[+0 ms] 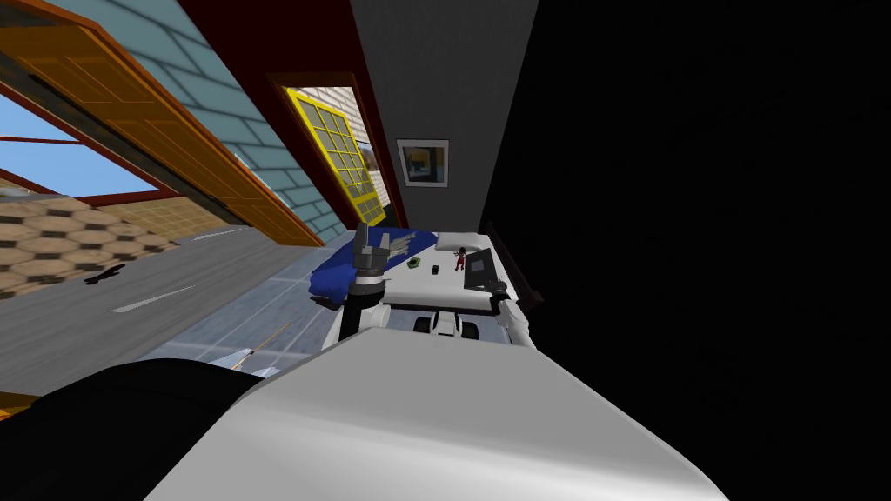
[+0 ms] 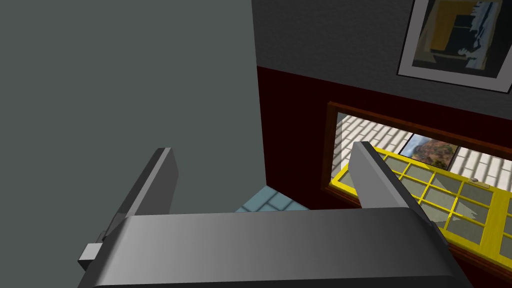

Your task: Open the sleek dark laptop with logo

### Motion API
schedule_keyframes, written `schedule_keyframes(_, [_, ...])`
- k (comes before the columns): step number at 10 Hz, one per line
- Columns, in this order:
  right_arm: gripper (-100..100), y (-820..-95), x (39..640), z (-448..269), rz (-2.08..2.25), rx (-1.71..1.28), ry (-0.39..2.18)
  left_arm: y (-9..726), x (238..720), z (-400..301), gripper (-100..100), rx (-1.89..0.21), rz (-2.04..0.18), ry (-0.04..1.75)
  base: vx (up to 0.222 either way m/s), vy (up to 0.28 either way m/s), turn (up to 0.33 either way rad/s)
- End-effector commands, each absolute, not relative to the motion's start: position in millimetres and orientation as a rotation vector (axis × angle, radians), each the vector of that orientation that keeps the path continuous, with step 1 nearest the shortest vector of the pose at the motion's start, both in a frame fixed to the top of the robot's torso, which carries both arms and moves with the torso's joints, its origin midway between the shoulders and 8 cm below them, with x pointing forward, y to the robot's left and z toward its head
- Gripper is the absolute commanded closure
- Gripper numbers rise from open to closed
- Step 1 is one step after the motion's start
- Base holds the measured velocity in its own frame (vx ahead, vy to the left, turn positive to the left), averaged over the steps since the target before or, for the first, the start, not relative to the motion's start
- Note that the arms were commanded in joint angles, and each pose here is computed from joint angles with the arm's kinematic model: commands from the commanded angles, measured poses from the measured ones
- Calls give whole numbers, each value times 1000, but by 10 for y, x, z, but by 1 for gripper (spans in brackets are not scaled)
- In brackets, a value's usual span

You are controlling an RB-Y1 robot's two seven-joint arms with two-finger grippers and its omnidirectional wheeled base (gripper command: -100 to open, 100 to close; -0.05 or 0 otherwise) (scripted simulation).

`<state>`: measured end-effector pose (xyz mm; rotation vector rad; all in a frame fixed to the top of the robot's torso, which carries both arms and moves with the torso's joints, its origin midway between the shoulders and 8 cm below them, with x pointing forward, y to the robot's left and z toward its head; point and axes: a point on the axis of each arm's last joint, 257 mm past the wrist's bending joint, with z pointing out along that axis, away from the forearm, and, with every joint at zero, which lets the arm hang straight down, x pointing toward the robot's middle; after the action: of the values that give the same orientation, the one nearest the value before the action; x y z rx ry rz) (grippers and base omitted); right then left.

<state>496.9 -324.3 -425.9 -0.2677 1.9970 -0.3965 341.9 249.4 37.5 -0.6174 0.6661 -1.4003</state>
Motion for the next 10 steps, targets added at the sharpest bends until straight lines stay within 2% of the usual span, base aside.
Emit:
schedule_keyframes(1, [-100,-3188,5105,-4257,-389,-294,1998,2493,3419,375,0,-618,-1400,666,-10,38,-188])
schedule_keyframes(10, [-100,-2724,5450,-4105,-332,-345,1978,2493,3419,375,0,-617,-1400,666,-16,-14,-88])
